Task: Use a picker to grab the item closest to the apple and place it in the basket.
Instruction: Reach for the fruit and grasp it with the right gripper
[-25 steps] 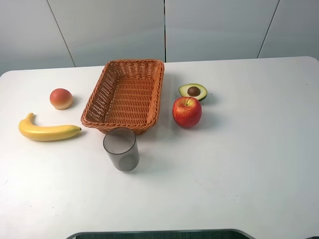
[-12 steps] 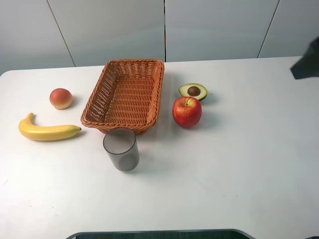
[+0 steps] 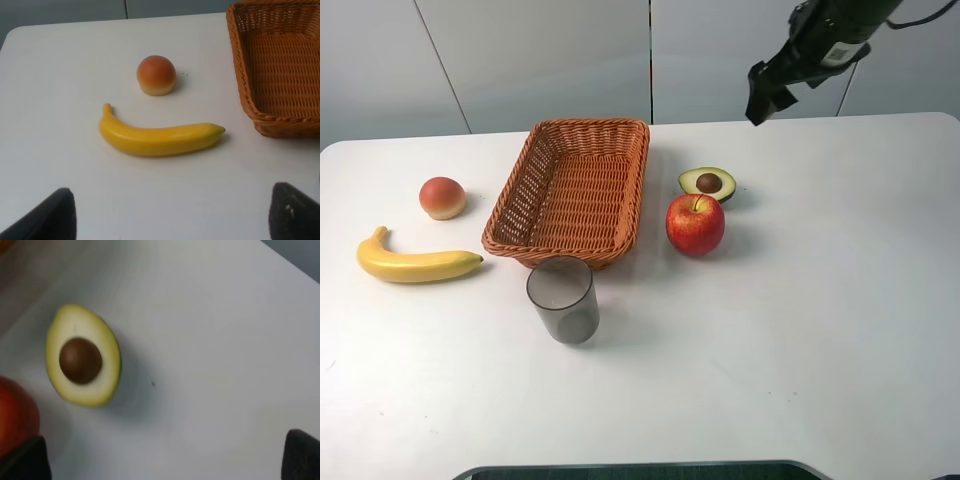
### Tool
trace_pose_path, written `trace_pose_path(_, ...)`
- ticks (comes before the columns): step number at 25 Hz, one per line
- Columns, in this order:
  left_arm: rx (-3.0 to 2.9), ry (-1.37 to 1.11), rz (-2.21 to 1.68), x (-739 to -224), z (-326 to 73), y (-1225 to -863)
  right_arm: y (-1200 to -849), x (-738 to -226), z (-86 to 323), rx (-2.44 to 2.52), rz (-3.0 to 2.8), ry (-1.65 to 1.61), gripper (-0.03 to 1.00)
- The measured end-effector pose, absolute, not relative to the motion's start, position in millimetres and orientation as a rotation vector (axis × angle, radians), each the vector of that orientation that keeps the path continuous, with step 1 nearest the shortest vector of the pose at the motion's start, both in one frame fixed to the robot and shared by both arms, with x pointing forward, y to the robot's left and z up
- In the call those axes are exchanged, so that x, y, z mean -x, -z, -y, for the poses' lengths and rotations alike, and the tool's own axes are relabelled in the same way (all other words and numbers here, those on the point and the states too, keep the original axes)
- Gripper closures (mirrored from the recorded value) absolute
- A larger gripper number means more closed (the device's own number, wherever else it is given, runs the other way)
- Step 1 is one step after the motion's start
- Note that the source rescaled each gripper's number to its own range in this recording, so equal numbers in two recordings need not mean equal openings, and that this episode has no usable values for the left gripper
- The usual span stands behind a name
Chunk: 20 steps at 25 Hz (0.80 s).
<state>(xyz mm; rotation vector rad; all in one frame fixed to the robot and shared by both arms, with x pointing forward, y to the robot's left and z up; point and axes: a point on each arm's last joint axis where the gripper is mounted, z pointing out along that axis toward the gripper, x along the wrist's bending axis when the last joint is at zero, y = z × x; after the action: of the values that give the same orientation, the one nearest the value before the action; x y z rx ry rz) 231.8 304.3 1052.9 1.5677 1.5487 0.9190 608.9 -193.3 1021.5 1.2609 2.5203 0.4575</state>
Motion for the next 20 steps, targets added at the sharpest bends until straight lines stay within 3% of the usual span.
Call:
trace_pose_path(12, -1.568, -0.919, -1.549, -232, -304, -1053, -945, -657, 116, -1.089, -2.755, -0.409, -0.03)
trace_pose_path(20, -1.568, -0.919, -1.549, -232, -304, -1053, -918, -659, 105, -1.117, -2.788, -0.347, -0.03)
